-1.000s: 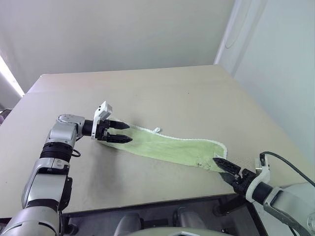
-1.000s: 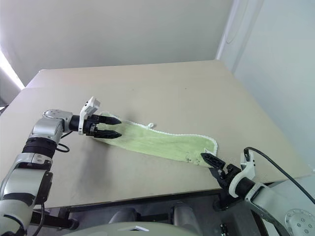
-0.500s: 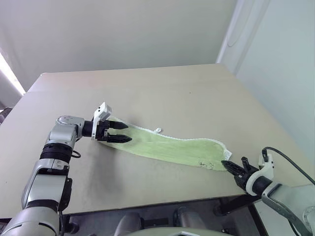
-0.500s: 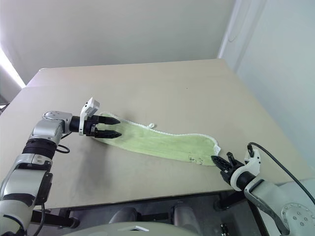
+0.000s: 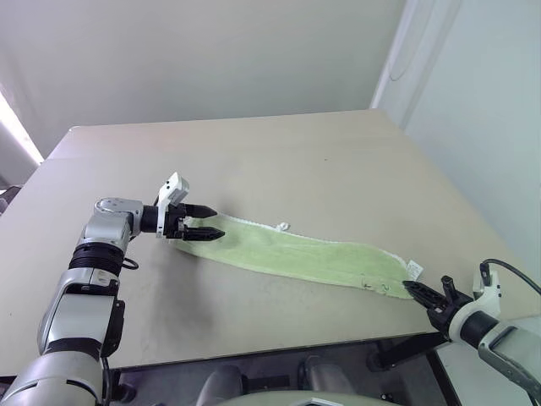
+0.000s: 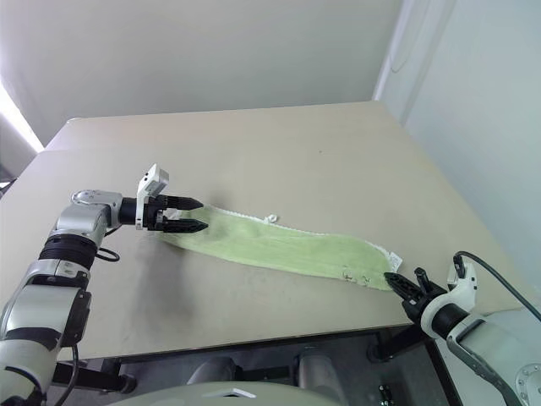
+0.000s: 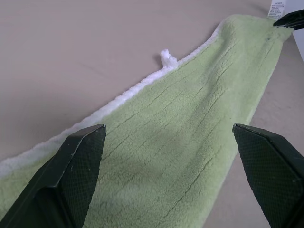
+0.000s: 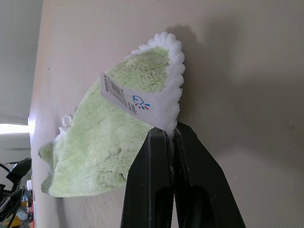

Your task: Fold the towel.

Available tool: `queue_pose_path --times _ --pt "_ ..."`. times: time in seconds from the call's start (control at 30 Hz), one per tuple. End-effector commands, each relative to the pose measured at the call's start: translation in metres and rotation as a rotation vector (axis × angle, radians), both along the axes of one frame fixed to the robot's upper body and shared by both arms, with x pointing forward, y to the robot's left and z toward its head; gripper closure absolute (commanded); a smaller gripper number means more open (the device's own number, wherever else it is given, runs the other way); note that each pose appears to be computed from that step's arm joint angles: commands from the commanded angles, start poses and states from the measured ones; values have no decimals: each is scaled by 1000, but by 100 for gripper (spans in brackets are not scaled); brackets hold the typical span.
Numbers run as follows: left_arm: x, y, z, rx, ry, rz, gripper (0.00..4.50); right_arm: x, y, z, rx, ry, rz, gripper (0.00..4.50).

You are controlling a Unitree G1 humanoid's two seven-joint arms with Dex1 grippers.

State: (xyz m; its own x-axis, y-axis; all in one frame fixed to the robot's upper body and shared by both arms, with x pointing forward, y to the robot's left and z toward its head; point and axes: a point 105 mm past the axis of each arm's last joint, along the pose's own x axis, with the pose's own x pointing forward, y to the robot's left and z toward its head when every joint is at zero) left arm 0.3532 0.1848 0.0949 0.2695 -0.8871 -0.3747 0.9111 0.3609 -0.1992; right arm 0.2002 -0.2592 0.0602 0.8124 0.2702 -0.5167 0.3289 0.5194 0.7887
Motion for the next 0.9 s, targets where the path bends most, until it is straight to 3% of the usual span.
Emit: queue_pose_path --times 0.03,0.07,0.2,0.3,0.43,0.6,0.9 --pt "10 2 16 2 -67 24 0 -17 -20 20 -93 -6 77 444" --pt "11 2 17 2 -68 28 0 -20 -22 22 -102 0 93 444" --pt "13 3 17 -4 -74 45 0 5 -15 69 -197 -184 183 444" --pt "13 3 17 -4 -75 46 0 6 -14 72 -198 -196 193 444" --pt "14 4 18 -4 -77 55 0 22 17 103 -228 -357 323 444" --pt "15 2 17 -7 -76 60 0 28 51 111 -256 -397 486 444" --pt "15 0 17 -8 -77 60 0 33 67 117 -247 -436 555 444"
